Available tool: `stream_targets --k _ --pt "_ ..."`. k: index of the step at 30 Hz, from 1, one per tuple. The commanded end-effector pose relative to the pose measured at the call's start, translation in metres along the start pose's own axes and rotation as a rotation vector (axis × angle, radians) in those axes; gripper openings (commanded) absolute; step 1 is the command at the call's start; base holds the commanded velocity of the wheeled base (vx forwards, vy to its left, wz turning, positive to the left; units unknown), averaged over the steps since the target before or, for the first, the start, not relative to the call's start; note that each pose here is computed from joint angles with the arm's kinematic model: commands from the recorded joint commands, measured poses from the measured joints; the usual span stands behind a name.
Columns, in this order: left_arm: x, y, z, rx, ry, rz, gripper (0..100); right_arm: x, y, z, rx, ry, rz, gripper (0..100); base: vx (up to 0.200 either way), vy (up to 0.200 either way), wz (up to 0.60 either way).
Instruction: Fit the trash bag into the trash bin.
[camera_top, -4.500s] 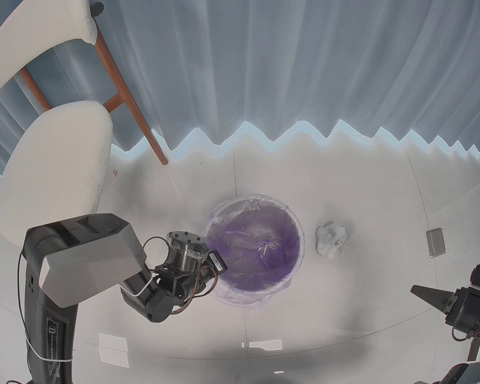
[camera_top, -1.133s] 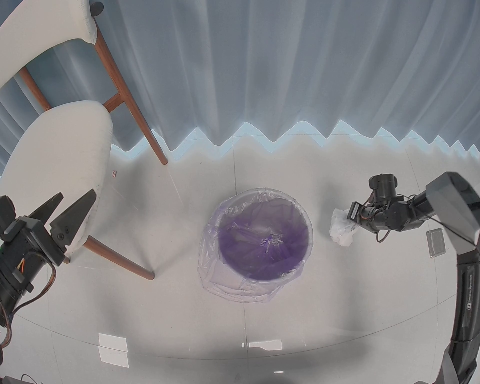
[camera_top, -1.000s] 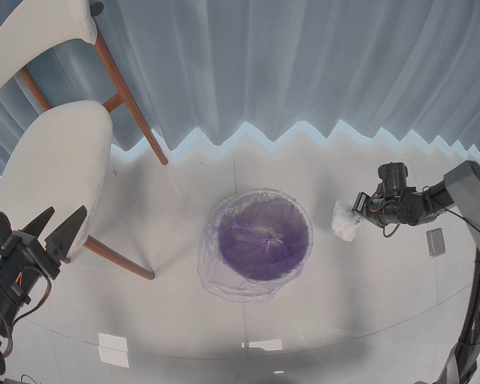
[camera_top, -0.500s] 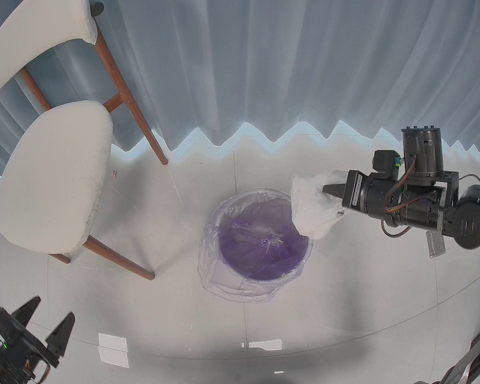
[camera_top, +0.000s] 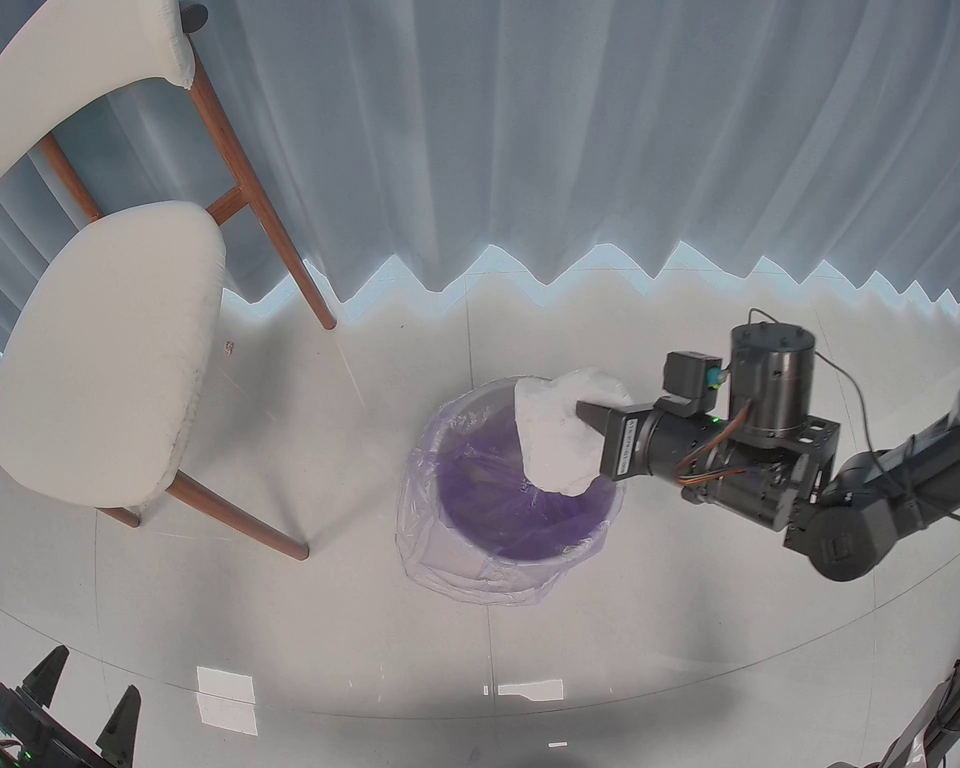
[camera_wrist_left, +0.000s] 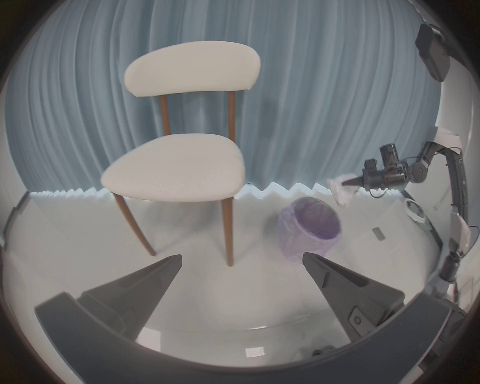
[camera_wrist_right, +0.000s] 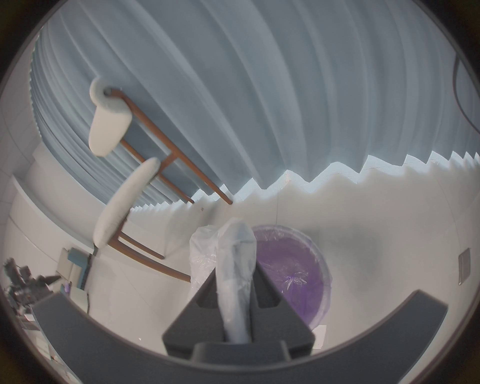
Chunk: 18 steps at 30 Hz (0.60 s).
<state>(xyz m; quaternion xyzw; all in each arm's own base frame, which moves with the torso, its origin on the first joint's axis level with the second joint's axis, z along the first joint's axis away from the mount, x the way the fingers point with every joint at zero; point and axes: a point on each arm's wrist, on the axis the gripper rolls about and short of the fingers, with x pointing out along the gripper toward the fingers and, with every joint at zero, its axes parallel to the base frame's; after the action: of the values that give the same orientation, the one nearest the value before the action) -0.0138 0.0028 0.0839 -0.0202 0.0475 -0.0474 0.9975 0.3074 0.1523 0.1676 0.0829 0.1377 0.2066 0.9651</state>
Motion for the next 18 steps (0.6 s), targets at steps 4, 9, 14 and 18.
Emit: stream_targets --k 4,9,14,18 --pt "-0.001 0.003 -0.006 0.014 -0.003 0.119 100 0.068 -0.013 -0.043 -0.050 0.068 -0.057 0 0.000 0.000 0.00" --pt "-0.001 -0.003 -0.012 0.105 0.063 -0.159 100 0.080 -0.020 -0.048 -0.050 0.066 -0.076 0 0.000 0.000 0.00" --pt "-0.001 -0.002 -0.011 0.090 0.052 -0.125 100 0.085 -0.023 -0.055 -0.048 0.081 -0.084 0 0.000 0.000 0.00" --pt "-0.001 -0.002 -0.011 0.088 0.052 -0.123 100 0.094 -0.026 -0.063 -0.046 0.091 -0.095 0 0.000 0.000 0.00"
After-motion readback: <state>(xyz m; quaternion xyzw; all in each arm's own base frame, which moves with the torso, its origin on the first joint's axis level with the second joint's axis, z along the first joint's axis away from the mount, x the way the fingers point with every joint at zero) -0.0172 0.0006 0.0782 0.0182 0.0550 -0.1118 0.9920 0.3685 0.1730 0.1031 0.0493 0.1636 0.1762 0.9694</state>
